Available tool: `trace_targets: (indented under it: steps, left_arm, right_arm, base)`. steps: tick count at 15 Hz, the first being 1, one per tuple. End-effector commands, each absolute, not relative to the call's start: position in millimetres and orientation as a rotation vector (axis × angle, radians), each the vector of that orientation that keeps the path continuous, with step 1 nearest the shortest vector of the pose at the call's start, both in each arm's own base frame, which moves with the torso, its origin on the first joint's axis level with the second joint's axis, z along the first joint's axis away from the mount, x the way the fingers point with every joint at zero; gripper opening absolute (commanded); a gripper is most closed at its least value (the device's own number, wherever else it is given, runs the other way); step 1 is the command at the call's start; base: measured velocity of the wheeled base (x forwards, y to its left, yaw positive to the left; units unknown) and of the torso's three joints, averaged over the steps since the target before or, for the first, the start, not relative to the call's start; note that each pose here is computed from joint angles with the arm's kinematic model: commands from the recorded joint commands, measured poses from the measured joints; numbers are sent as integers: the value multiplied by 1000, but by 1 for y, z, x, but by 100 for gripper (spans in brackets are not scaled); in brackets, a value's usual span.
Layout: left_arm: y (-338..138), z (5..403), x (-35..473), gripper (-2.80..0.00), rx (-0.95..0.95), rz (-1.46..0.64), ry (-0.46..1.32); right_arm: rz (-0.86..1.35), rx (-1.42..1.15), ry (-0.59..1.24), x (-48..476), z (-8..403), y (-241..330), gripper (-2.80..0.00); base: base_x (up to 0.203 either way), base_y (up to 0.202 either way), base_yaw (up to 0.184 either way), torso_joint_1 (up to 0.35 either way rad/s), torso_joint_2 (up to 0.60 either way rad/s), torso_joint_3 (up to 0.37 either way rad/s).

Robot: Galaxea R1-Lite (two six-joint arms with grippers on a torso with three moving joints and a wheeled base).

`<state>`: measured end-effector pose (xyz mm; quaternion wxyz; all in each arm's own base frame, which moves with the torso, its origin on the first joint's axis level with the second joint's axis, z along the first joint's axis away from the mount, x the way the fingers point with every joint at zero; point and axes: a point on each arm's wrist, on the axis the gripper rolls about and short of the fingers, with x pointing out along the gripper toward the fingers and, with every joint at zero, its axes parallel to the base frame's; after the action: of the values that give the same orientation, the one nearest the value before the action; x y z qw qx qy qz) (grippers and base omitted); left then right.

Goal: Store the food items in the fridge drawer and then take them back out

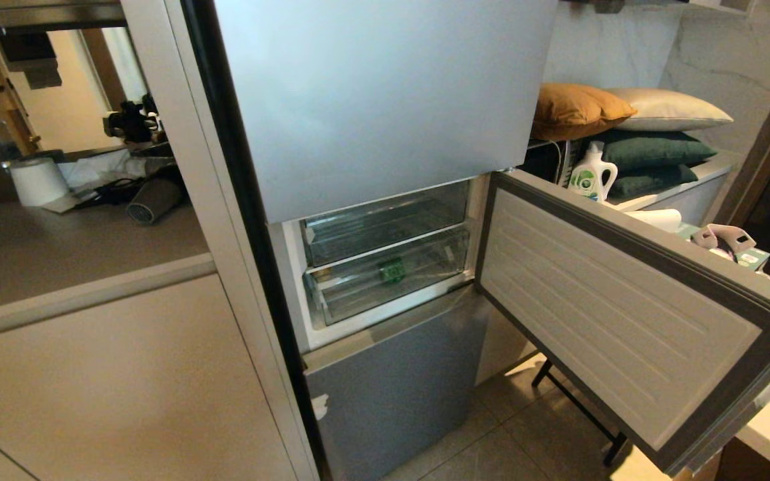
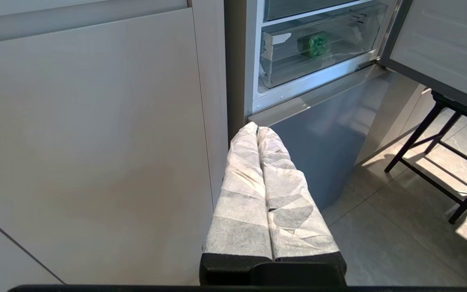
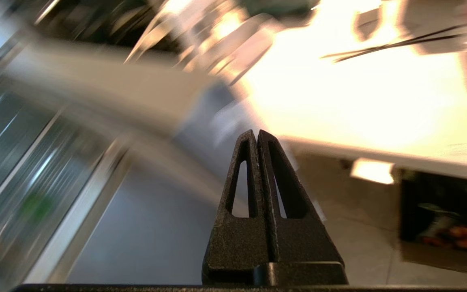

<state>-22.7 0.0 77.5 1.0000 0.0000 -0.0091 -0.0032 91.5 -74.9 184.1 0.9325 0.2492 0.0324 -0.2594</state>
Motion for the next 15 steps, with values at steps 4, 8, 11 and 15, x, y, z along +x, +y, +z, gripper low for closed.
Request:
trace_targets:
  steps: [4, 8, 11, 15]
  left_arm:
    - [0, 75, -22, -280, 0, -6, -9]
    - [0, 75, -22, -280, 0, -6, -9]
    - [0, 75, -22, -280, 0, -6, -9]
    - [0, 75, -22, -280, 0, -6, -9]
  right_arm:
    - [-608, 633, 156, 95, 154, -143, -280]
    - [-517, 668, 186, 116, 131, -185, -280]
    - [-410, 689, 193, 136, 123, -219, -280]
    - [-193, 730, 205, 149, 116, -234, -280]
  base:
    - [0, 0, 0, 0, 0, 0]
    - [0, 0, 0, 0, 0, 0]
    - [0, 0, 0, 0, 0, 0]
    - [0, 0, 0, 0, 0, 0]
